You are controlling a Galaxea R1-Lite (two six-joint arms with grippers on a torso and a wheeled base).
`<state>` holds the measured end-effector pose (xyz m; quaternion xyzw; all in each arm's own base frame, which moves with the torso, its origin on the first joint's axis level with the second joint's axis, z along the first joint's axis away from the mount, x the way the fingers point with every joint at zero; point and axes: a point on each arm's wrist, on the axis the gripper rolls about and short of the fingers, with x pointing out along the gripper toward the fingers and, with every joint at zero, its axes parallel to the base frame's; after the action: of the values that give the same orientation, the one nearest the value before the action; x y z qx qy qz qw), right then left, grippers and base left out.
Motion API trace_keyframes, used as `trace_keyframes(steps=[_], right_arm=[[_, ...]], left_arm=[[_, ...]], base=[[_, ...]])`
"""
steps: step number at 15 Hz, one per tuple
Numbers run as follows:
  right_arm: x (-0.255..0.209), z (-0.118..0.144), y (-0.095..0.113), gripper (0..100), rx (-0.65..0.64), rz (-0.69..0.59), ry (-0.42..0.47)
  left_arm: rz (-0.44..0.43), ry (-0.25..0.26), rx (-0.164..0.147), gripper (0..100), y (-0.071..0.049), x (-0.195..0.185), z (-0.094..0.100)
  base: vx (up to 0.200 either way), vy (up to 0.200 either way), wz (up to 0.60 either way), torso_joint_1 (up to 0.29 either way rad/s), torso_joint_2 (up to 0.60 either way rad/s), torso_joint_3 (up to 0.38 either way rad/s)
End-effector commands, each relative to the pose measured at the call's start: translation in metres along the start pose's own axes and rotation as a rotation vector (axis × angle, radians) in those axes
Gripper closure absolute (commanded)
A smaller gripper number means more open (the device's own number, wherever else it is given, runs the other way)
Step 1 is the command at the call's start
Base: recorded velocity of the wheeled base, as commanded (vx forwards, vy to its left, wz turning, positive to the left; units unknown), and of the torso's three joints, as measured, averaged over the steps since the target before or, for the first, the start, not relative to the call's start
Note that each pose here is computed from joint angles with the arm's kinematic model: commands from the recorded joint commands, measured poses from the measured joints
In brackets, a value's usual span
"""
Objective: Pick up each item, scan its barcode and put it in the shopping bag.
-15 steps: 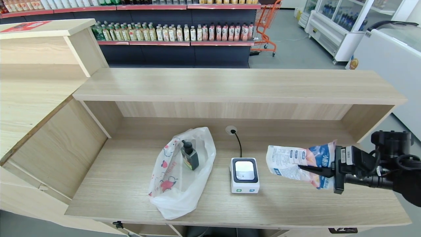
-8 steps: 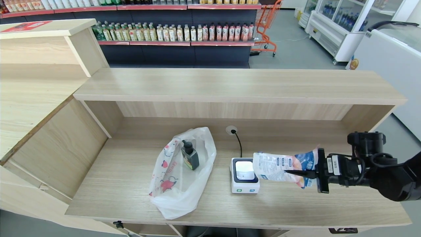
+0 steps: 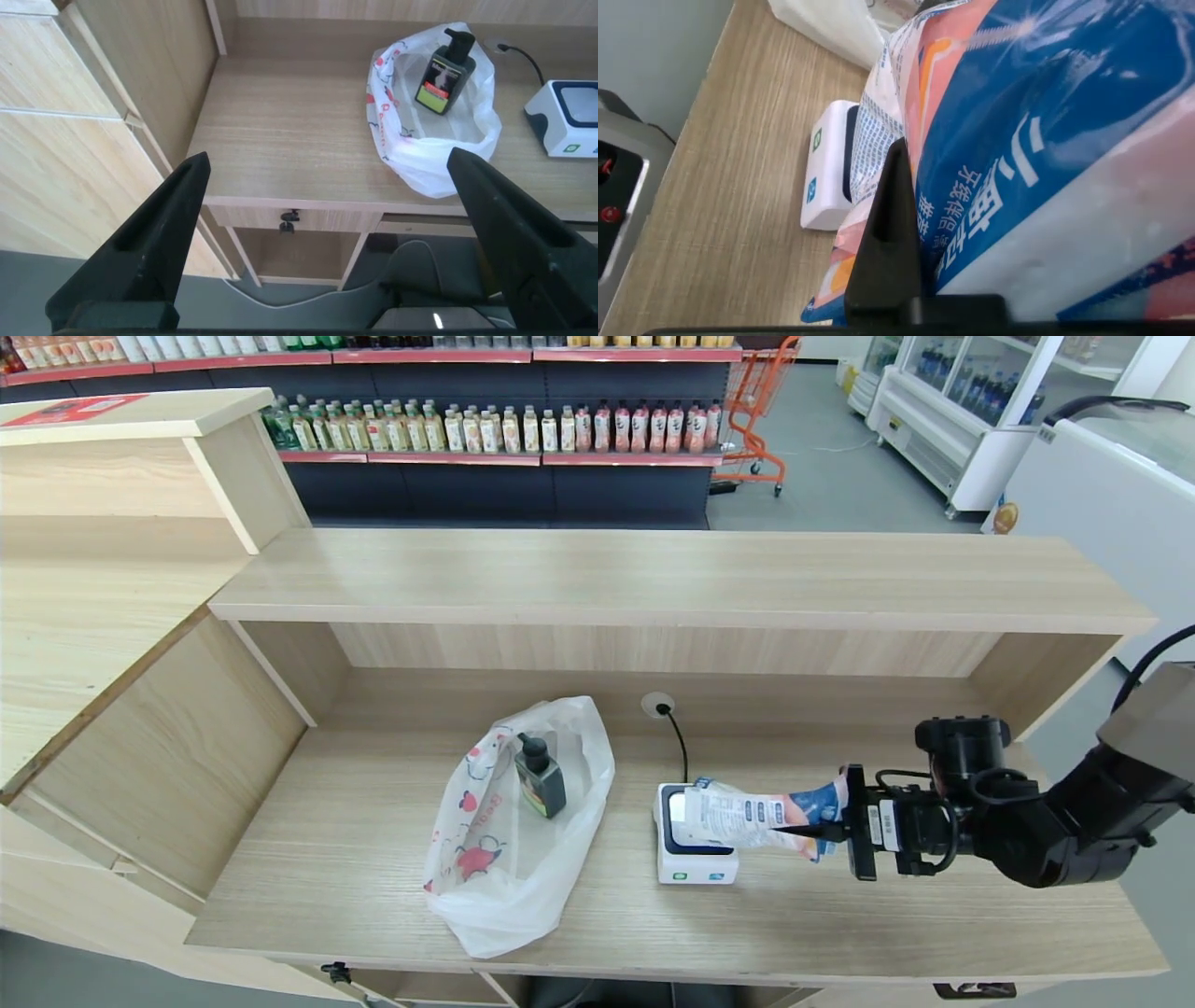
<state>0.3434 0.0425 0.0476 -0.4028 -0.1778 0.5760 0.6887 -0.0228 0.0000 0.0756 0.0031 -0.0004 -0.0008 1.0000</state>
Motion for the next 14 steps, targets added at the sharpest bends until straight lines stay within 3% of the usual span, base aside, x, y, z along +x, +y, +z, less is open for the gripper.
trace_keyframes(steps=[1, 14], right_arm=[[0.011, -0.006, 0.002, 100, 0.004, 0.017, -0.016], [0.046, -0.035, -0.019, 100, -0.102, 0.004, -0.04]], left_arm=[[0.0, 0.001, 0.0, 0, 0.0, 0.0, 0.0], [0.0, 0.001, 0.0, 0, 0.0, 0.0, 0.0]], base=[[0.0, 0.0, 0.0, 0.0, 0.0, 0.0], [0.0, 0.0, 0.0, 0.0, 0.0, 0.0]])
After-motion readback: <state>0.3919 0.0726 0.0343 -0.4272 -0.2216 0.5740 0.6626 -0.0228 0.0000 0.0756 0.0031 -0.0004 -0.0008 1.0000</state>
